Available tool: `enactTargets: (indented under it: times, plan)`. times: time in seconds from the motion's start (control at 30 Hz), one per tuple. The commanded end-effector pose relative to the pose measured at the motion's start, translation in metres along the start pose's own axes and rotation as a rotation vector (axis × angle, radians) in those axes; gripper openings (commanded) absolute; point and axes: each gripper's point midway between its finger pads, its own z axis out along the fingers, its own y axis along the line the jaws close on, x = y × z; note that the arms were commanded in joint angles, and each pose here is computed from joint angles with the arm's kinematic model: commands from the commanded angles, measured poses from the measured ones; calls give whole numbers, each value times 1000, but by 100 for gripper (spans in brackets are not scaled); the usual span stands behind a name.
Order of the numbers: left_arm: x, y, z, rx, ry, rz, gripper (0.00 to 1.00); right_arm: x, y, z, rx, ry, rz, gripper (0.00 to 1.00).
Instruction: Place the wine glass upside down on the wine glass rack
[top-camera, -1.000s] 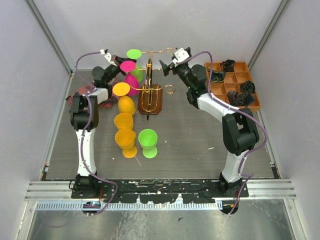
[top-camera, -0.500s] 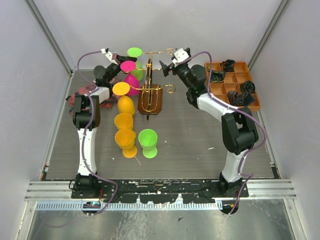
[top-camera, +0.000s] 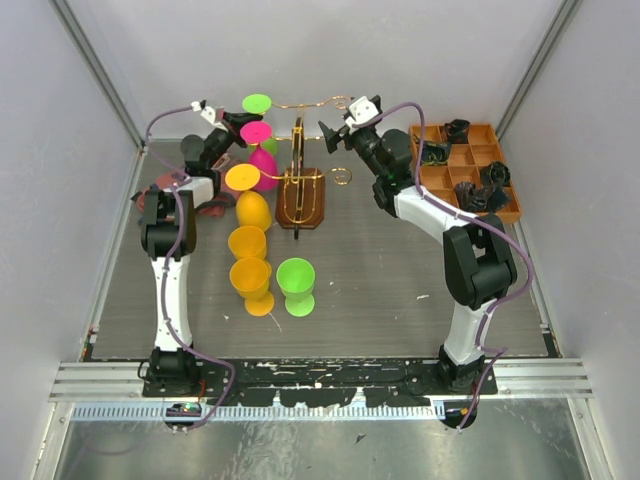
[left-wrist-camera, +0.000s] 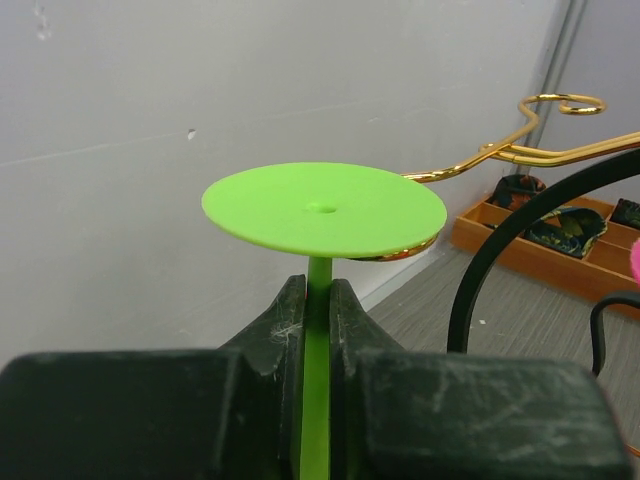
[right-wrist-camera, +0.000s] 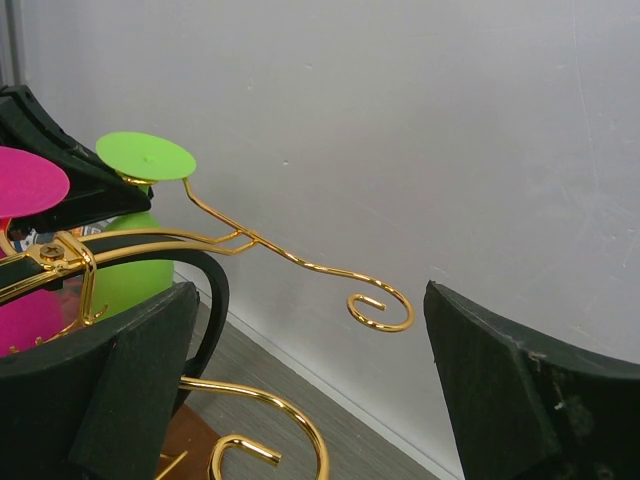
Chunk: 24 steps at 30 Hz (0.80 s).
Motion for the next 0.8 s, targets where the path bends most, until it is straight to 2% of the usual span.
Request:
enactTargets:
  times: [0.0, 0.2, 0.3, 0.57, 0.77]
  plan:
    - [-17, 8, -11, -38, -26, 48, 13, -33, -12, 8, 20, -90, -13, 100]
    - [-24, -6, -15, 2, -22, 56, 15, -37, -14, 7, 26, -98, -18, 100]
    - [-25, -12, -17, 23, -13, 55, 22, -37, -14, 7, 26, -96, -18, 100]
    - [-32, -33, -16, 111, 15, 57, 31, -34, -14, 7, 27, -96, -16, 100]
    - [-29, -31, -17, 101, 20, 55, 45, -34, -13, 6, 26, -97, -13, 100]
